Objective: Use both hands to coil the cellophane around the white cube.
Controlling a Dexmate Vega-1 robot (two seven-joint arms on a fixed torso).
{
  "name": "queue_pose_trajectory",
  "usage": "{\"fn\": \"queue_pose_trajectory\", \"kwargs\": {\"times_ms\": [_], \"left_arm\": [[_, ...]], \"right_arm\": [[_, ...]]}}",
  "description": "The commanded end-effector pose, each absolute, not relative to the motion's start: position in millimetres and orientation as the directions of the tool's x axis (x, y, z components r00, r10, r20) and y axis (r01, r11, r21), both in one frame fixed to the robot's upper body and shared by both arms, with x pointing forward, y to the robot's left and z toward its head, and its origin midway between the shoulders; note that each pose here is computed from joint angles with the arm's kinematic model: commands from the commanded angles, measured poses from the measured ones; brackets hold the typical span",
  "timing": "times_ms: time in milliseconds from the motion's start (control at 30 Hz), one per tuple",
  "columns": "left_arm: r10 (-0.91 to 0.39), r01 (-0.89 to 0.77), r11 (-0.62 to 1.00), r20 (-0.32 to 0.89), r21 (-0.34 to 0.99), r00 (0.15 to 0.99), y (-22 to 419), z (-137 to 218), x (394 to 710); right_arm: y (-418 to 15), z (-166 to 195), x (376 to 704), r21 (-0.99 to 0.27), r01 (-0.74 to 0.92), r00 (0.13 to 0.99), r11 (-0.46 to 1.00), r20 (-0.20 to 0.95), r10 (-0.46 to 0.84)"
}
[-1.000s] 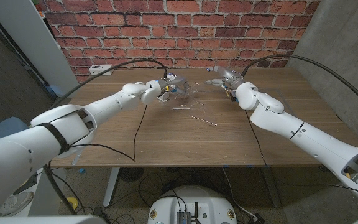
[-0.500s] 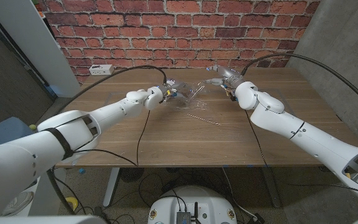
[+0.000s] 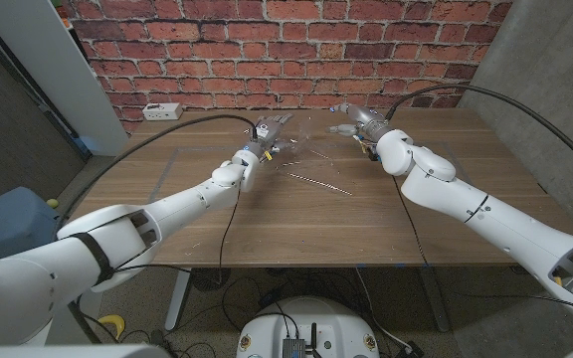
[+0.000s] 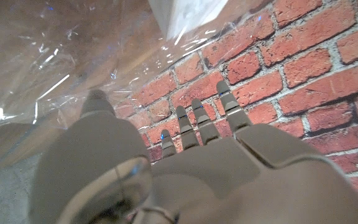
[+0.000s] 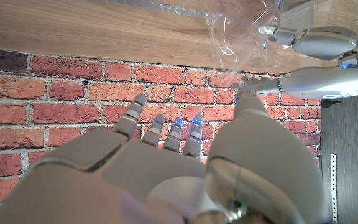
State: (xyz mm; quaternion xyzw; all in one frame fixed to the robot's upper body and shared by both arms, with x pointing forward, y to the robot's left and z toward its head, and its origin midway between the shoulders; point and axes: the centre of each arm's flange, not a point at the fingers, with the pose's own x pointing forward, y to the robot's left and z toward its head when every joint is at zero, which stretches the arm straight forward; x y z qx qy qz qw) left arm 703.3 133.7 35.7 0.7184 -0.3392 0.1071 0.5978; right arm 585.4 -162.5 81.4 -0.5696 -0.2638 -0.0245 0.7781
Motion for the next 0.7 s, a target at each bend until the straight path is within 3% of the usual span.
{"fn": "queue_pose_trajectory", "kwargs": {"times_ms": [33,367,533,700], "left_arm": [[-0.167,-0.687,-0.032,0.674,0.726,0.720,167,36,682],[-0.227,-0.369,0.057,0.372,0.928,0.900,176,35,696],[-0.244,-0.213,0.030,0.214,0.977,0.946,177,37,705],[-0.249,-0.145,0.001,0.140,0.989,0.958,175,34,711]], "right_arm": [[-163,81,582,-0.868,0.346,0.853,0.356,0.449,0.265],[-162,82,580,-0.866,0.351,0.852,0.356,0.453,0.263],[-162,82,578,-0.865,0.355,0.852,0.355,0.456,0.259],[-162,82,577,-0.865,0.357,0.852,0.352,0.456,0.255]]}}
